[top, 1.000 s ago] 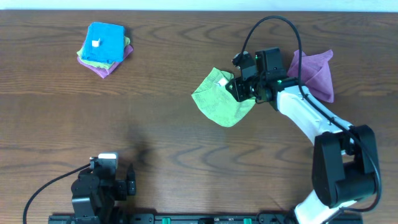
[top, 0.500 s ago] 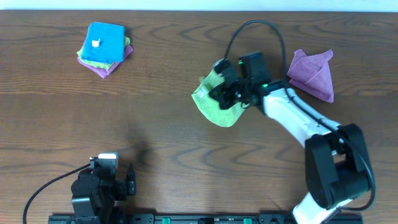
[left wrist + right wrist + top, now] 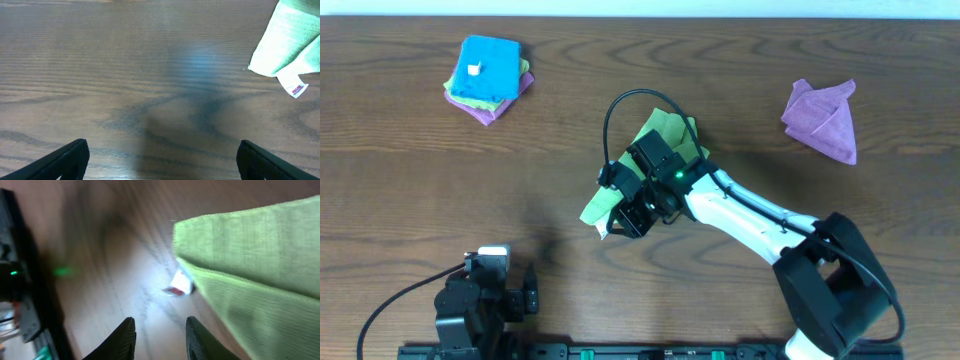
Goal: Fold the cloth
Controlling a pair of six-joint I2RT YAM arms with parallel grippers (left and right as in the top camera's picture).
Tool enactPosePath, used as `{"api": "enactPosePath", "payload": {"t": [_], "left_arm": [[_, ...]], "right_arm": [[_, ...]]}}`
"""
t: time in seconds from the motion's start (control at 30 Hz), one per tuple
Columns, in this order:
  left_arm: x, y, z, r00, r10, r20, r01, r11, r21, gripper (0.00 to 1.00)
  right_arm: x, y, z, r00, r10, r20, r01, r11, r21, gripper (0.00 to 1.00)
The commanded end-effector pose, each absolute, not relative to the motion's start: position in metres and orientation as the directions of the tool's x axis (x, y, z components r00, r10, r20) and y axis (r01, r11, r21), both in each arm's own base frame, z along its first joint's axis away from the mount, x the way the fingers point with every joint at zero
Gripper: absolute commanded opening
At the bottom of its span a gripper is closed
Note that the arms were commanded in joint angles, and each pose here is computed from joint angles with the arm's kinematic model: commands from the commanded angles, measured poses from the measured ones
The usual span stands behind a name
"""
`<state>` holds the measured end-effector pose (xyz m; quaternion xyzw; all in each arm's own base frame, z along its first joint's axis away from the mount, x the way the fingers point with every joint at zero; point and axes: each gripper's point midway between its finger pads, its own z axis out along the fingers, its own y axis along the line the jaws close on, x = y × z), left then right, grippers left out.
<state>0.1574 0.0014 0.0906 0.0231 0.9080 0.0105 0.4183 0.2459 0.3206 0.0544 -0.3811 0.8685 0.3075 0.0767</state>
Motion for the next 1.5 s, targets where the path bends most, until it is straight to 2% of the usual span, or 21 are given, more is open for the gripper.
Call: {"api": "enactPosePath", "payload": {"t": [0.0, 0.1, 0.17, 0.3, 0.5, 0.73, 0.93, 1.0, 1.1, 1.23, 1.27, 1.33, 1.37, 1.47], "left_arm": [[0.156, 0.001, 0.090, -0.652, 0.042, -0.757, 0.028, 0.999, 0.031, 0.95], [0.156, 0.001, 0.090, -0.652, 0.042, -0.757, 0.029, 0.999, 0.031, 0.95], [0.156, 0.001, 0.090, -0.652, 0.042, -0.757, 0.029, 0.999, 0.031, 0.95], [0.156, 0.001, 0.090, -0.652, 0.042, -0.757, 0.029, 0.999, 0.031, 0.95], [0.156, 0.001, 0.090, -0.651, 0.042, -0.758, 0.029, 0.999, 0.031, 0.95], [0.156, 0.001, 0.090, -0.652, 0.042, -0.757, 0.029, 0.999, 0.031, 0.95], [0.156, 0.001, 0.090, -0.652, 0.042, -0.757, 0.029, 0.999, 0.031, 0.95], [0.156, 0.001, 0.090, -0.652, 0.042, -0.757, 0.029, 0.999, 0.031, 0.95], [0.156, 0.001, 0.090, -0.652, 0.042, -0.757, 0.029, 0.999, 0.031, 0.95], [0.156, 0.001, 0.090, -0.652, 0.042, -0.757, 0.029, 0.999, 0.031, 0.95], [0.156, 0.001, 0.090, -0.652, 0.042, -0.757, 0.029, 0.999, 0.031, 0.95], [0.156, 0.001, 0.090, -0.652, 0.042, -0.757, 0.029, 0.999, 0.031, 0.95], [0.156, 0.001, 0.090, -0.652, 0.042, -0.757, 0.028, 0.999, 0.031, 0.95], [0.156, 0.001, 0.090, -0.652, 0.042, -0.757, 0.028, 0.999, 0.031, 0.95]], "right_arm": [[0.273, 0.310, 0.059, -0.725, -0.564, -0.395, -0.688, 0.620, 0.376, 0.44], [0.312, 0.282, 0.067, -0.781, -0.448, -0.435, -0.581, 0.777, 0.244, 0.75], [0.330, 0.261, 0.071, -0.824, -0.356, -0.441, -0.478, 0.855, 0.203, 0.76], [0.356, 0.230, 0.077, -0.841, -0.274, -0.467, -0.395, 0.901, 0.181, 0.76], [0.396, 0.181, 0.083, -0.796, -0.281, -0.535, -0.383, 0.920, 0.085, 0.76], [0.408, 0.159, 0.080, -0.790, -0.289, -0.540, -0.378, 0.924, 0.058, 0.73], [0.399, 0.176, 0.065, -0.802, -0.313, -0.509, -0.438, 0.887, 0.145, 0.71], [0.397, 0.178, 0.060, -0.809, -0.315, -0.497, -0.441, 0.884, 0.158, 0.66], [0.396, 0.181, 0.058, -0.811, -0.316, -0.493, -0.447, 0.877, 0.174, 0.48], [0.393, 0.183, 0.058, -0.813, -0.316, -0.489, -0.453, 0.871, 0.190, 0.31], [0.392, 0.185, 0.058, -0.814, -0.316, -0.488, -0.459, 0.865, 0.204, 0.25], [0.389, 0.186, 0.058, -0.819, -0.318, -0.478, -0.460, 0.862, 0.214, 0.06], [0.386, 0.185, 0.057, -0.824, -0.320, -0.469, -0.458, 0.863, 0.215, 0.01], [0.375, 0.178, 0.053, -0.846, -0.327, -0.420, -0.441, 0.873, 0.208, 0.01]]}}
